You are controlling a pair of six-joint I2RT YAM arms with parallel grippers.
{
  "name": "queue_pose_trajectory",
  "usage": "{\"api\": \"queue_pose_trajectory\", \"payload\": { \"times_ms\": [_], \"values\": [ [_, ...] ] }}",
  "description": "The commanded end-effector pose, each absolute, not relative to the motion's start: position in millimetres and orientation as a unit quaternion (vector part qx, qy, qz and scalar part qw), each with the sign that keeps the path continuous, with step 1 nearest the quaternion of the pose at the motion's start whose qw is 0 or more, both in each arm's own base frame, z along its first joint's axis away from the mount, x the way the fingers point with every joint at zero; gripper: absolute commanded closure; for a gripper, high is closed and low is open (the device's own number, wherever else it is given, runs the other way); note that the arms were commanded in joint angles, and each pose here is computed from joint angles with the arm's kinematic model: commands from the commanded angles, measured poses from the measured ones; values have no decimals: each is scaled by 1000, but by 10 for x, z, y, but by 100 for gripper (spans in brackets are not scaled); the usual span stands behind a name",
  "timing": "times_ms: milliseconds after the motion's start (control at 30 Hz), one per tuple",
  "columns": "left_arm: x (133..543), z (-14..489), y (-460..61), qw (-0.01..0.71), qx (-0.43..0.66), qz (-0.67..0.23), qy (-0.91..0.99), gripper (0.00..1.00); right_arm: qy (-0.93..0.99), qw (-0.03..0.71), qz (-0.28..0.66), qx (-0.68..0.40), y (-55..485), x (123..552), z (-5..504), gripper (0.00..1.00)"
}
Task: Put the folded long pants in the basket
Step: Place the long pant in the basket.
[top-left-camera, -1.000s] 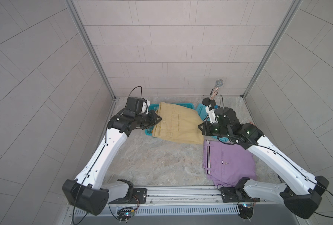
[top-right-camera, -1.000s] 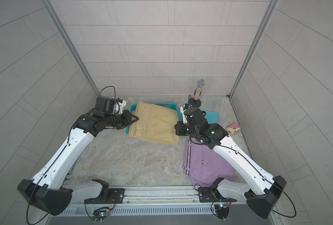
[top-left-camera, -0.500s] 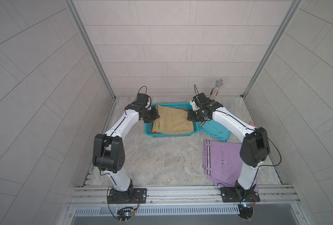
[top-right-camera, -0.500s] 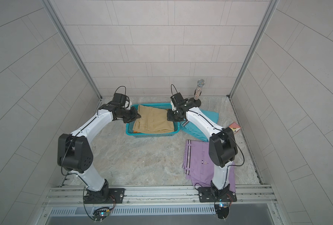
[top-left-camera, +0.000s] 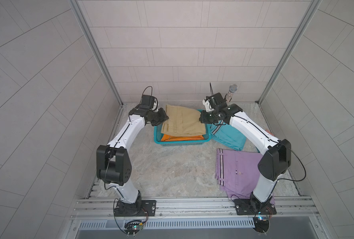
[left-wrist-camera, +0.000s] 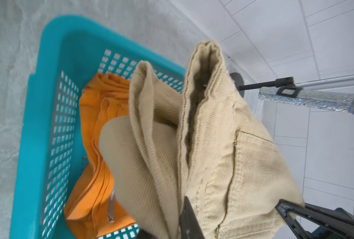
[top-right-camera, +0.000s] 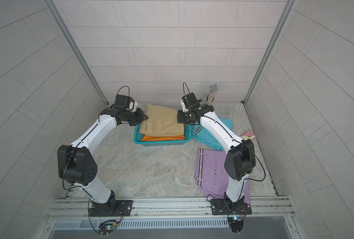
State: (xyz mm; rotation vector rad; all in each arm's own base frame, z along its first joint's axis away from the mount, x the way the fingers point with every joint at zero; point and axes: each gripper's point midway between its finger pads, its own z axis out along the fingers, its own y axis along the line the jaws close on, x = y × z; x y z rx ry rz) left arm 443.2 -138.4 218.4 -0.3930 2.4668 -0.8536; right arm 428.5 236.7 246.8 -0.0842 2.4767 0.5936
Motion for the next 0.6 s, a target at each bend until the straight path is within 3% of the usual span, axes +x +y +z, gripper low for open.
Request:
{"api": "queue_pose_trajectory", "payload": {
  "times_ms": [0,133,333,567],
  "values": [
    [4672,2365,-1390,291,-129,-327,890,100,931,306,198,-32,2291,4408,2519,100],
    [4799,2040,-1345,288,-134,-305,898,100,942,283,181,-30,2314,4508,2105,100],
    [4668,1059,-1321,191,-188,-283,921,100,966,207,155,-28,2279,4376,1178,100],
    [4452,821,-1254,134,-208,-253,935,100,971,190,140,-32,2169,4177,1015,100]
  ]
}}
